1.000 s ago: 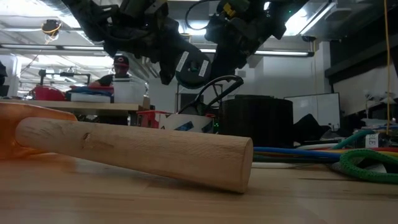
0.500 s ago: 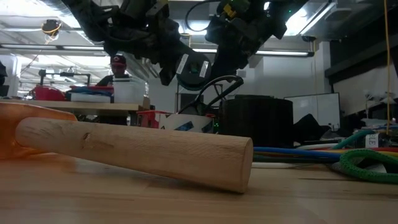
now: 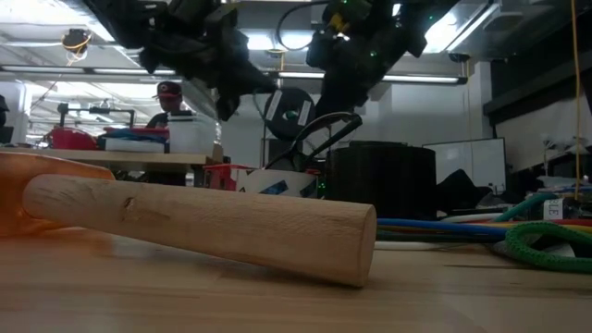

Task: Coil cords
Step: Uncoil the green cable wire from the black spool

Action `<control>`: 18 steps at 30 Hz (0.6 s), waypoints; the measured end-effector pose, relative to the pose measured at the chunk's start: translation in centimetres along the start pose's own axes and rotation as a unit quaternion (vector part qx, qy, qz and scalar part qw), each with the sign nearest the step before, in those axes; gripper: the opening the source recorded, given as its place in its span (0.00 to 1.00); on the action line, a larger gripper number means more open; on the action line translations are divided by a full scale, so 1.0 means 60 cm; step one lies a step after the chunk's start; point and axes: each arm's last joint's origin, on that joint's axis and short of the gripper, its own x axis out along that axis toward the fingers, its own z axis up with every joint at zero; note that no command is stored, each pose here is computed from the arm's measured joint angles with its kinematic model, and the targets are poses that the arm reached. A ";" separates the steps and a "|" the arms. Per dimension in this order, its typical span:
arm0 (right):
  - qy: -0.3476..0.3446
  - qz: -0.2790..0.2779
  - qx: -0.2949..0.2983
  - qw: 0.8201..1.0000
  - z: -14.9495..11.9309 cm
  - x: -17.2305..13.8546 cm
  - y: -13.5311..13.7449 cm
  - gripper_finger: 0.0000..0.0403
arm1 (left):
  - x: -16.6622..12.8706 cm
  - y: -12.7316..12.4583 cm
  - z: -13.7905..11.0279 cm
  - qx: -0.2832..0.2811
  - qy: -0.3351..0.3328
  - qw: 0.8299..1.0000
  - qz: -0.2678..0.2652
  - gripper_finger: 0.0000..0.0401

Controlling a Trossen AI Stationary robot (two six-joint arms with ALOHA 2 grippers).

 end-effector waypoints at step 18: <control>-0.166 -0.151 0.048 0.973 0.050 -0.018 -0.044 0.00 | -0.048 -0.020 -0.045 -0.072 0.137 0.985 0.070 0.00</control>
